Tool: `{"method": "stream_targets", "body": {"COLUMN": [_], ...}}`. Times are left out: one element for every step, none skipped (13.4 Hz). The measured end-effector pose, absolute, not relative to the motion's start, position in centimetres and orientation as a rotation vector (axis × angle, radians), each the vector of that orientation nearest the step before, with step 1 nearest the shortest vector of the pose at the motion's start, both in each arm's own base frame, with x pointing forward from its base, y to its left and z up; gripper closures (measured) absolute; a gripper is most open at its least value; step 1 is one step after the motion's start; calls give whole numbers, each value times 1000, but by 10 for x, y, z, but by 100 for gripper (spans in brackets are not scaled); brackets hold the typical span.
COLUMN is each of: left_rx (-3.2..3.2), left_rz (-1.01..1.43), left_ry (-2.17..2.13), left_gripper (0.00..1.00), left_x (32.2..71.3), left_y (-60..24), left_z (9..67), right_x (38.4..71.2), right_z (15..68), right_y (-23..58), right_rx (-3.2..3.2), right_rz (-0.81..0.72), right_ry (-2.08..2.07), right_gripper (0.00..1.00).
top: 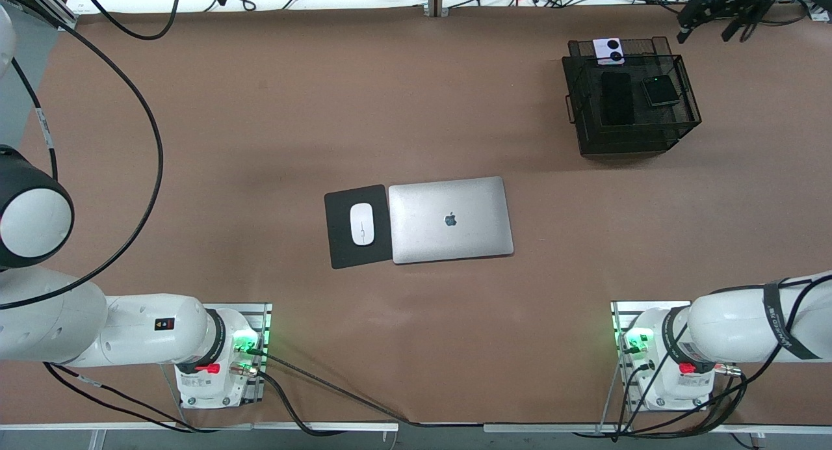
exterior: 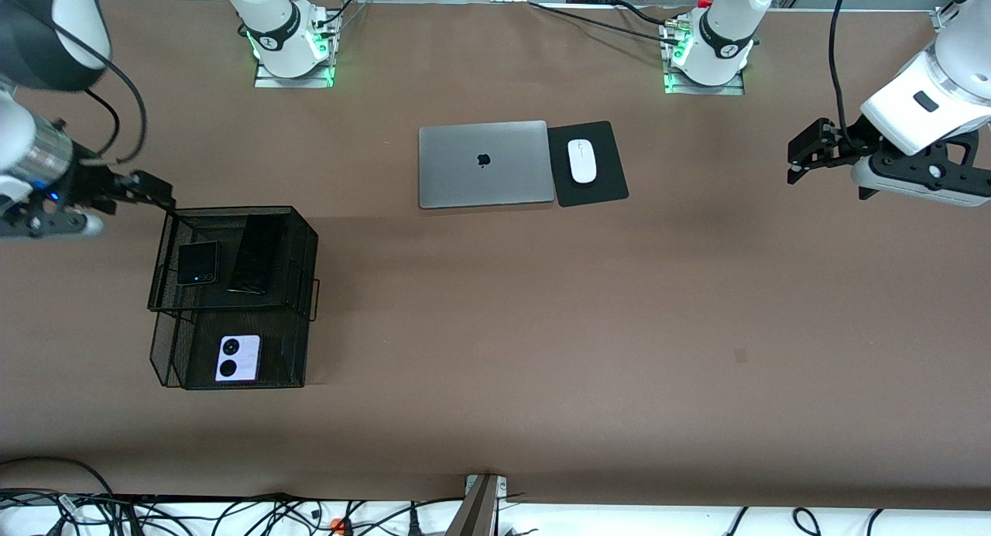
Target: Place phones with both arms
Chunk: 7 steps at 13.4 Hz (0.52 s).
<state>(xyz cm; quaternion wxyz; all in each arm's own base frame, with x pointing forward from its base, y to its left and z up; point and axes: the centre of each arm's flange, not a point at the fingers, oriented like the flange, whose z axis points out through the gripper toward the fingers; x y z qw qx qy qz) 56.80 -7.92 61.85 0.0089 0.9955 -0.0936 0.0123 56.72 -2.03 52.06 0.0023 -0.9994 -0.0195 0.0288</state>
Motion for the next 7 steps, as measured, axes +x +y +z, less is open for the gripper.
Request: {"method": "stream_targets", "body": {"left_rx": [3114, 3118, 3120, 3121, 3121, 3121, 3121], "left_rz": [29, 20, 13, 9, 9, 9, 10], "left_ry": [-269, -246, -228, -219, -216, -216, -218], "left_gripper": [0, 0, 0, 0, 0, 0, 0], "left_x": [569, 570, 570, 570, 570, 570, 570], "left_y": [-72, -64, -58, -54, -53, -53, -54], "left_z": [616, 613, 611, 610, 610, 610, 610], "right_x": [561, 555, 550, 547, 547, 547, 547], "right_z": [529, 536, 544, 554, 564, 572, 578], "right_y": [-25, -27, -29, -31, -32, -32, -33], "right_rx": [-3146, -3155, -3159, -3161, -3163, -3165, -3168], "right_rz": [96, 109, 127, 132, 127, 128, 128], "right_ry": [-56, -54, -50, -45, -42, -41, -41], "right_gripper": [0, 0, 0, 0, 0, 0, 0]}}
